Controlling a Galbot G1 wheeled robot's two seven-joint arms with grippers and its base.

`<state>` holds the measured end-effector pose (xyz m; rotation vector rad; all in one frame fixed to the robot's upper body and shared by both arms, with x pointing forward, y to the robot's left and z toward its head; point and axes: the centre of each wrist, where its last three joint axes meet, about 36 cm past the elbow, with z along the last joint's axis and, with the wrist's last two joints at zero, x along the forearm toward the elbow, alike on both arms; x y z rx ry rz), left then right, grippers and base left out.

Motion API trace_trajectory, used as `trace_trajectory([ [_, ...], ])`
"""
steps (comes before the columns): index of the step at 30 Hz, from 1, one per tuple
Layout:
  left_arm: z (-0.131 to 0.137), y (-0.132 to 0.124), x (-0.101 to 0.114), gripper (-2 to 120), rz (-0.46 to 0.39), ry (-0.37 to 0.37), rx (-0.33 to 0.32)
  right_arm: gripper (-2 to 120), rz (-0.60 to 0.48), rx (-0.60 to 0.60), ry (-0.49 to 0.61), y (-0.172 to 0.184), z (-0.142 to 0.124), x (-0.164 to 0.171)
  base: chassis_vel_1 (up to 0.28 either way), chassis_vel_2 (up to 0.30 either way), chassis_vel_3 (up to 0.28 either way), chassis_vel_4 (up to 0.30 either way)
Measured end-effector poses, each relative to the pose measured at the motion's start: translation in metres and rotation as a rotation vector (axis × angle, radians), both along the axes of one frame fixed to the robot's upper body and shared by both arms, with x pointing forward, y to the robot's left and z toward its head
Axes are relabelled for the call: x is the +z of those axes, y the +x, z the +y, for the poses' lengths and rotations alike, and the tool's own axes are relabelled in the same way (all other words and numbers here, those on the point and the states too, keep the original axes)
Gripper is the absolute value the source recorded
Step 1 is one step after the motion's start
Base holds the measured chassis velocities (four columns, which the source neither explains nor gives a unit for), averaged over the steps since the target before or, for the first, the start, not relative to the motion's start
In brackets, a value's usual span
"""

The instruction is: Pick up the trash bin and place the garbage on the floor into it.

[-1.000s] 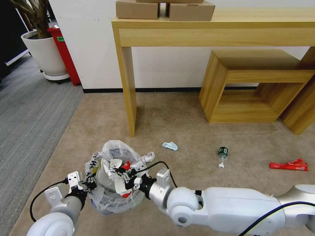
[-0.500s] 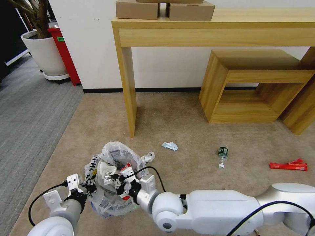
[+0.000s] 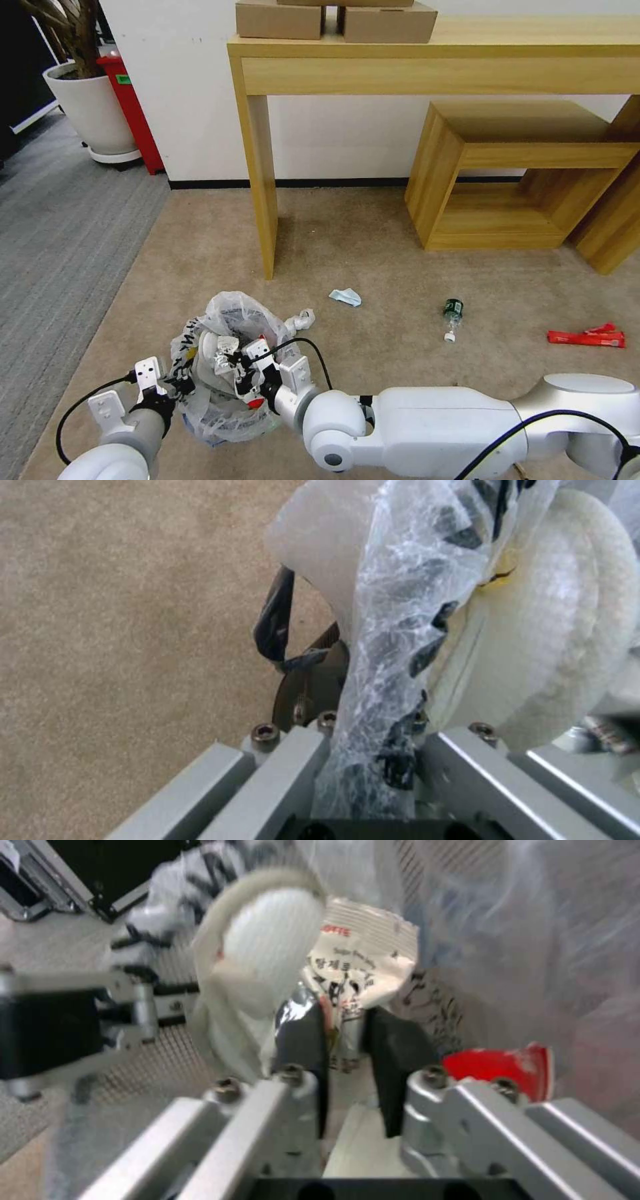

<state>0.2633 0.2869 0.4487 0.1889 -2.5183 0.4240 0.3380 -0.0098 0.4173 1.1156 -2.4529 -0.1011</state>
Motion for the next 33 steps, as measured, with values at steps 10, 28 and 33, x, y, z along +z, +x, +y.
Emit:
trace_trajectory([
  [10,0.002,0.000,-0.001,0,0.003,0.003,0.012,59,-0.006,0.006,0.009,-0.001,-0.009,0.006,0.000,0.000,0.000,0.000],
  [28,0.002,-0.004,-0.006,0,0.013,0.016,0.027,100,-0.029,0.007,0.143,-0.003,-0.026,0.026,0.000,0.000,0.000,0.000],
  [33,0.002,-0.005,-0.005,0,0.014,0.018,0.026,100,-0.128,-0.041,0.350,0.027,-0.040,0.050,0.000,0.000,0.000,0.000],
])
